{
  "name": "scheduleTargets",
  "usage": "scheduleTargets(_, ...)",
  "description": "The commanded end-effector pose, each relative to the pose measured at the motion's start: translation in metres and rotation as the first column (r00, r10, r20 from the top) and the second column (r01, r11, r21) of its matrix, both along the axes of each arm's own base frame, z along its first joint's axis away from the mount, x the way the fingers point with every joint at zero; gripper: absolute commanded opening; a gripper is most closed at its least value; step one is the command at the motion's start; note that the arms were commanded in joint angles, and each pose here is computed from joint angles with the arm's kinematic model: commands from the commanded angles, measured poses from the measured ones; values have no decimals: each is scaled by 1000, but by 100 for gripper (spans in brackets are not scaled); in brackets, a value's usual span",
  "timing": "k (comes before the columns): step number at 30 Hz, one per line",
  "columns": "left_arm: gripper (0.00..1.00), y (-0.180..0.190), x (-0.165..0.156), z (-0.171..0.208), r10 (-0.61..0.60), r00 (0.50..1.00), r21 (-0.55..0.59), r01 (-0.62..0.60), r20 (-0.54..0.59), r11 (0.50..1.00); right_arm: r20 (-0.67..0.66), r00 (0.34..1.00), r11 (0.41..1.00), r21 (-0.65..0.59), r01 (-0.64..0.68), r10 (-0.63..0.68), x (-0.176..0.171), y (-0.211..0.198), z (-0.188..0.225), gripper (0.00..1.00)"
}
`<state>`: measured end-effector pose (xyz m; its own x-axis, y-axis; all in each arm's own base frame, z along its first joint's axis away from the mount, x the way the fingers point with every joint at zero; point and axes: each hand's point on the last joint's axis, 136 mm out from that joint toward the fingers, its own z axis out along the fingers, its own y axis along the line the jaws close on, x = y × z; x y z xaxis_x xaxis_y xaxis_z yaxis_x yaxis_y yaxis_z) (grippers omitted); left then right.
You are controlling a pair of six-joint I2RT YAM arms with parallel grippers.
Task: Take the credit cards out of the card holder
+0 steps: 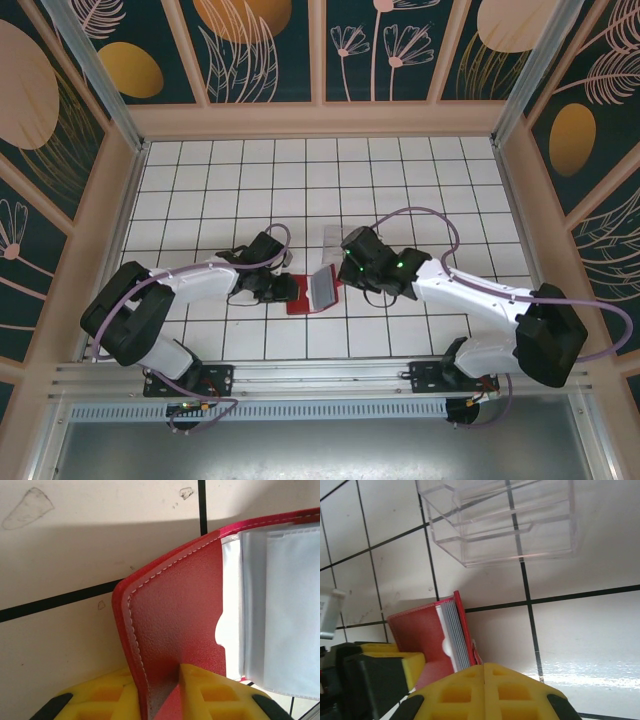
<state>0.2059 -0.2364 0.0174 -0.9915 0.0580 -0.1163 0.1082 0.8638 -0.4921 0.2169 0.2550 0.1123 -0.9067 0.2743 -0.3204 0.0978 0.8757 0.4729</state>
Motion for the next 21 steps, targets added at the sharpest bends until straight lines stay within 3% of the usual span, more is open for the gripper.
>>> scheduleTargets(1,25,2,-7,-7,3,1000,7,-2,-23,1000,66,998,998,61,-18,14,9,13,27,0)
scheduleTargets(9,25,5,-7,-8,8,1000,16,-8,-21,1000,110,987,967,212,-140,119,3,53,44,0)
scheduleTargets(21,33,18,-7,-3,6,1000,98,-5,-7,995,100,984,966,203,-162,145,0,59,37,0)
